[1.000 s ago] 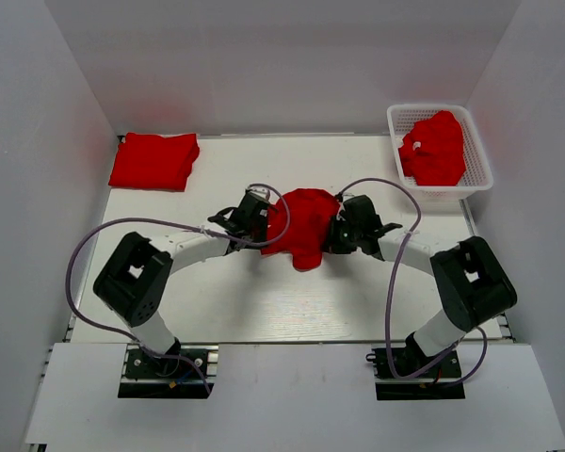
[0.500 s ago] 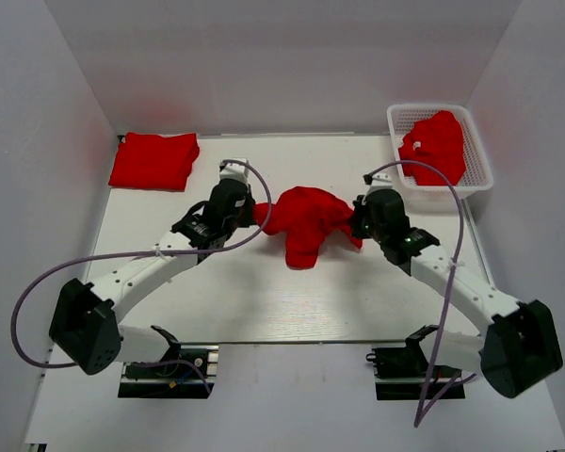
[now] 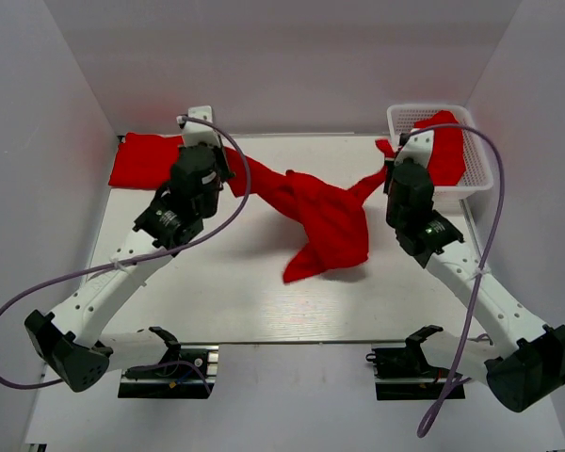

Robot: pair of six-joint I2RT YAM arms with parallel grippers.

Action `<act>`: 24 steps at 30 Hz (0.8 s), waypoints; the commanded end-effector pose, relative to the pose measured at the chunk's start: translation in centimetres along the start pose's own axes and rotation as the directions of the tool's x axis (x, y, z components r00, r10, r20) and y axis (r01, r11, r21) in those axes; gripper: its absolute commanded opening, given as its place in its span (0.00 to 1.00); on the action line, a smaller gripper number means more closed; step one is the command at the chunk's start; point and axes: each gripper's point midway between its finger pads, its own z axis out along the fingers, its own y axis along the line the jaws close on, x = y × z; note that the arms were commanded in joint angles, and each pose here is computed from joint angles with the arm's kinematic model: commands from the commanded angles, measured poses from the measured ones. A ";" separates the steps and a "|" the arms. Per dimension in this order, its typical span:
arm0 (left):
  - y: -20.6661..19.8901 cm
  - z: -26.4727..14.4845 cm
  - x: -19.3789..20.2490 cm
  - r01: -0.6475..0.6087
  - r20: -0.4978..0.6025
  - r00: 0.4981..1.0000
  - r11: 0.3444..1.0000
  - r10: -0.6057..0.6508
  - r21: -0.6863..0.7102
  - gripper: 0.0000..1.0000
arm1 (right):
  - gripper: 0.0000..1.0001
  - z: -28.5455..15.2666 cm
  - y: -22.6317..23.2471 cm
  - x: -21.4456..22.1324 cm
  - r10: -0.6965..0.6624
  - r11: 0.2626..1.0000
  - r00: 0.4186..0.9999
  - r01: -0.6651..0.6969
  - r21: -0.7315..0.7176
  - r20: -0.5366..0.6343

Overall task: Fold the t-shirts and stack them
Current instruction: Flatten out the tshirt

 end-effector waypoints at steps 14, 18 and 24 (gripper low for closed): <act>12.5 -10.4 -22.3 0.081 0.429 0.889 0.864 0.163 -0.497 0.00 | 0.00 -10.9 -13.6 -27.6 -0.028 0.943 0.806 -0.176 0.283 0.591; 14.1 -13.3 -24.7 0.131 0.492 0.859 0.868 0.143 -0.480 0.00 | 0.00 -13.1 -14.9 -30.2 -0.036 0.945 0.768 -0.183 0.273 0.639; 15.3 -16.1 -27.4 0.157 0.547 0.828 0.882 0.127 -0.444 0.00 | 0.00 -17.4 -17.5 -34.1 -0.017 0.946 0.695 -0.222 0.238 0.718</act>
